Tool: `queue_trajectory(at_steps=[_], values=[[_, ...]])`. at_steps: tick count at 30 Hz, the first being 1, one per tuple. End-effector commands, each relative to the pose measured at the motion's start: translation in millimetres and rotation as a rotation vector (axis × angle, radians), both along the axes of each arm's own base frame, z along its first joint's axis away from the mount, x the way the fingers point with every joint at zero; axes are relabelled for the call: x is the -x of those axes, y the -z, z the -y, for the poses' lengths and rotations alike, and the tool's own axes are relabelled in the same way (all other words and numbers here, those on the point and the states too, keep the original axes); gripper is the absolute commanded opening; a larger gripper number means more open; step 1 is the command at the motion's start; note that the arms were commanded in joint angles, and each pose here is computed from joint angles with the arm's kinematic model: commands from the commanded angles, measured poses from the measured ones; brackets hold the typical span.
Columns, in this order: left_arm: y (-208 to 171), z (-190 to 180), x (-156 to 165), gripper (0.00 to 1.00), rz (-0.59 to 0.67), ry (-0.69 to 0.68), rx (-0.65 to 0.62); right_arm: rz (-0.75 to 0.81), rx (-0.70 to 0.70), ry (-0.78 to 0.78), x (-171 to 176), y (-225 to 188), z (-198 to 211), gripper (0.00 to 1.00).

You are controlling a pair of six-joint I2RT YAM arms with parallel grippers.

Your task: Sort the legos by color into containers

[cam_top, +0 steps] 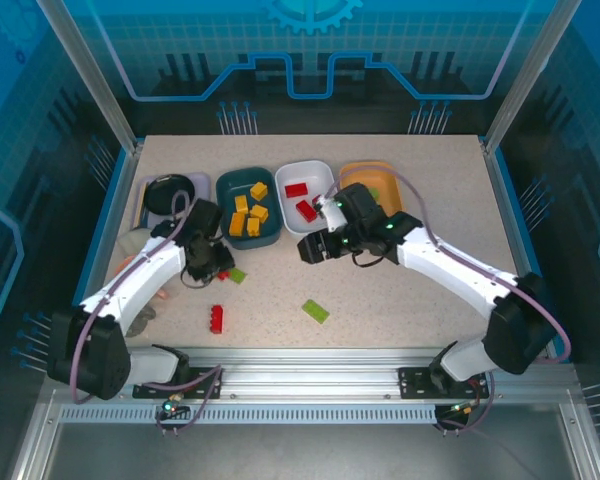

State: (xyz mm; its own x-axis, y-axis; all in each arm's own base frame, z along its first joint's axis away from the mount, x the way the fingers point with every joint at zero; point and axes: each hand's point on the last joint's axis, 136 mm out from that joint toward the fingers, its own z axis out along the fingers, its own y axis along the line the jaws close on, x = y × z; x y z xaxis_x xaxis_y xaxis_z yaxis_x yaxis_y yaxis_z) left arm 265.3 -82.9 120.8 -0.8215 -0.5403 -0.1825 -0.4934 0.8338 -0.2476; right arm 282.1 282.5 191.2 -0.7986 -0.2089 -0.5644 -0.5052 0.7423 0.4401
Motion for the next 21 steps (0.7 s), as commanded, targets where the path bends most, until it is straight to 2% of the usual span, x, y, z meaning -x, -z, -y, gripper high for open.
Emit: queue_trajectory(at_steps=[1, 7, 12, 17, 21], values=[[-43, 22, -22, 0.29, 0.069, 0.082, -0.027, 0.052, -0.078, 0.184, -26, -28, 35, 0.73], [-61, 96, -80, 0.29, 0.114, 0.204, -0.001, 0.017, -0.154, 0.285, -44, -36, 68, 0.73], [-43, 140, -123, 0.30, 0.052, 0.262, -0.035, 0.025, -0.150, 0.327, -45, -42, 88, 0.73], [-7, 154, -148, 0.30, -0.031, 0.243, -0.103, 0.000, -0.149, 0.350, -34, -35, 97, 0.74], [14, 158, -155, 0.31, -0.076, 0.218, -0.117, -0.008, -0.137, 0.363, -27, -30, 104, 0.73]])
